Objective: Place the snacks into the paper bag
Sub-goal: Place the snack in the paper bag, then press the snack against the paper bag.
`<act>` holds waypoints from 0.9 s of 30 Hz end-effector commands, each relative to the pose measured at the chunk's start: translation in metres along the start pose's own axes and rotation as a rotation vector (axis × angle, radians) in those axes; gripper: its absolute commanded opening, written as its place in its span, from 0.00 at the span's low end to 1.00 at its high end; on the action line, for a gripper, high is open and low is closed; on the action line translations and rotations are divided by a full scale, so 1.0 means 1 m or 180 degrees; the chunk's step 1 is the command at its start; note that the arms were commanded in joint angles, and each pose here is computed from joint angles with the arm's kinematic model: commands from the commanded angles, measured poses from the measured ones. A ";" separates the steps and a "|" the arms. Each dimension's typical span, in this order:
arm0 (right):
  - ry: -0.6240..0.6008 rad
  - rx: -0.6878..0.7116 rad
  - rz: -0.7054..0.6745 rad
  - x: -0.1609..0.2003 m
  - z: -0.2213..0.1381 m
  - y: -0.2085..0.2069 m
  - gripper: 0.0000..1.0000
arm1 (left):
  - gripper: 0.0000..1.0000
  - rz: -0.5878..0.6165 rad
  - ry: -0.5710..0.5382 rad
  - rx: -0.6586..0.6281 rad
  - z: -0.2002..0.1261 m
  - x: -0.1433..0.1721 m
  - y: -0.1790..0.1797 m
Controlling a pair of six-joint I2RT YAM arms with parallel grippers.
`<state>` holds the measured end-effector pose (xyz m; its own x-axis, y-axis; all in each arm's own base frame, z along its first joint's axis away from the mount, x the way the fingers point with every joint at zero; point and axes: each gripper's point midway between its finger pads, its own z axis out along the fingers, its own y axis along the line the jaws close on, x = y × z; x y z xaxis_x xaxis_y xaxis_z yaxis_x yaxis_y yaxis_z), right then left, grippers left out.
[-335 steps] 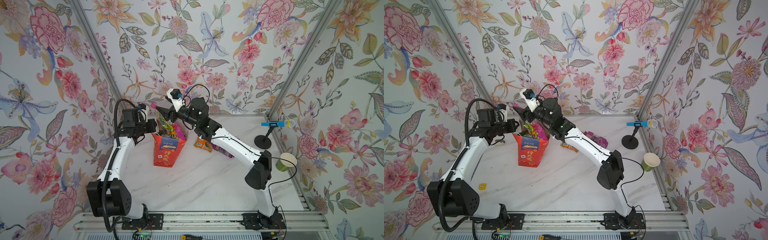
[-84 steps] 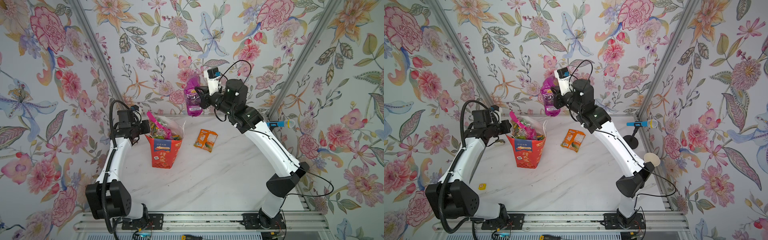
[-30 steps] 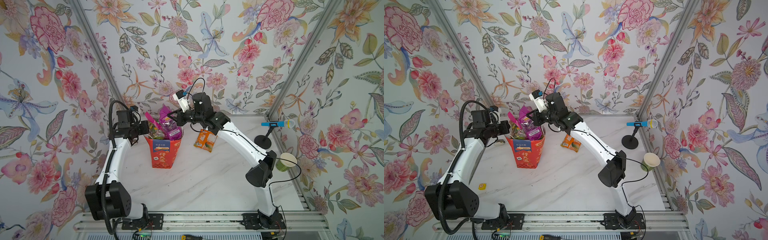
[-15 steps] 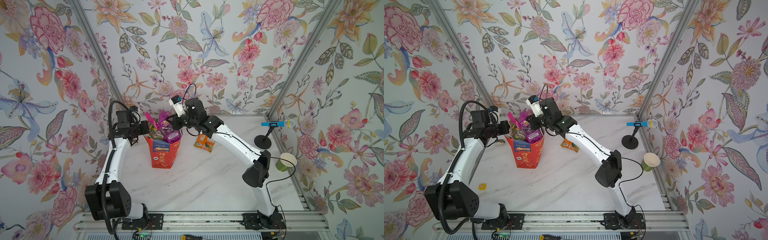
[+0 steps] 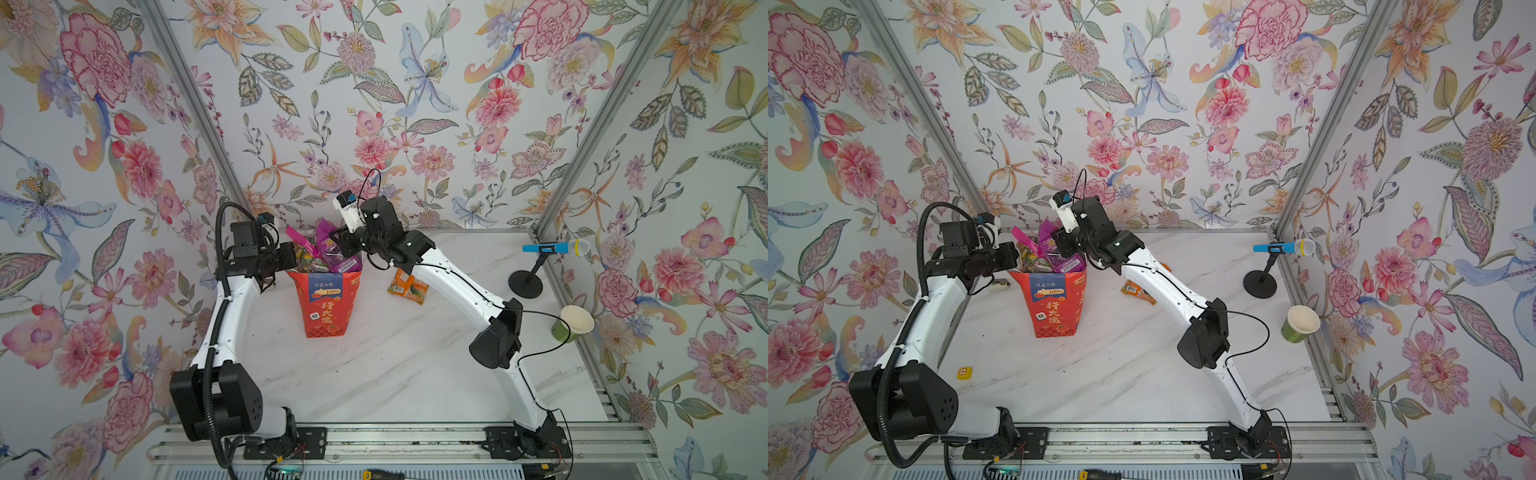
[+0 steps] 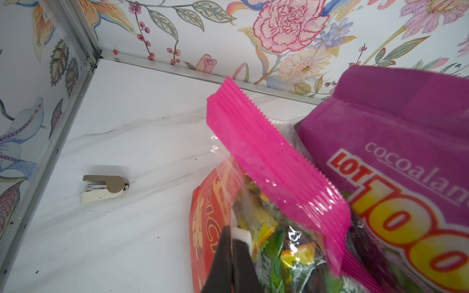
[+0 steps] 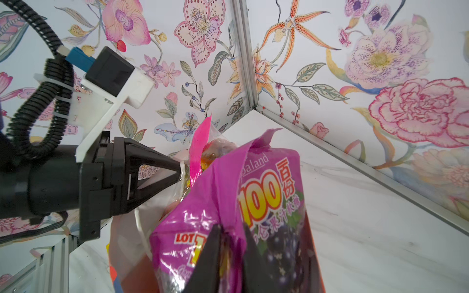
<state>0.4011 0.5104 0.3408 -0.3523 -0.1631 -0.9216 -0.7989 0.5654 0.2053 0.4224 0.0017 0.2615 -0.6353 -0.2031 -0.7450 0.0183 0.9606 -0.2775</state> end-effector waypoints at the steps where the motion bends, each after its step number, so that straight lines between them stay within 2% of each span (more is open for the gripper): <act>1: -0.0040 0.0001 -0.0072 -0.005 0.000 0.005 0.24 | 0.00 0.0091 -0.0271 0.0172 -0.012 -0.021 -0.012; 6: 0.0213 -0.0060 -0.0114 0.018 -0.002 0.015 0.40 | 0.00 0.0092 -0.0283 0.0166 -0.014 -0.022 -0.011; 14: -0.0152 -0.0084 -0.0367 -0.036 -0.052 0.037 0.46 | 0.00 0.0086 -0.0297 0.0188 -0.015 -0.023 -0.012; 19: -0.0177 0.0058 -0.0488 -0.039 -0.056 0.032 0.50 | 0.00 0.0081 -0.0296 0.0193 -0.014 -0.022 -0.012; 21: -0.0130 0.0092 -0.0501 -0.033 -0.050 0.028 0.48 | 0.00 0.0076 -0.0298 0.0197 -0.015 -0.022 -0.012; 26: 0.0064 0.0140 -0.0479 -0.010 -0.030 0.015 0.21 | 0.00 0.0076 -0.0298 0.0205 -0.015 -0.022 -0.013; 27: 0.0102 0.0132 -0.0476 -0.005 -0.026 0.015 0.18 | 0.00 0.0075 -0.0301 0.0207 -0.015 -0.022 -0.013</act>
<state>0.3695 0.4948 0.3865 -0.2162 -0.2179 -0.9517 -0.8308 0.5532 0.0621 0.4237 -0.0029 0.2646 -0.6292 -0.2017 -0.7506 0.0445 0.9548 -0.2939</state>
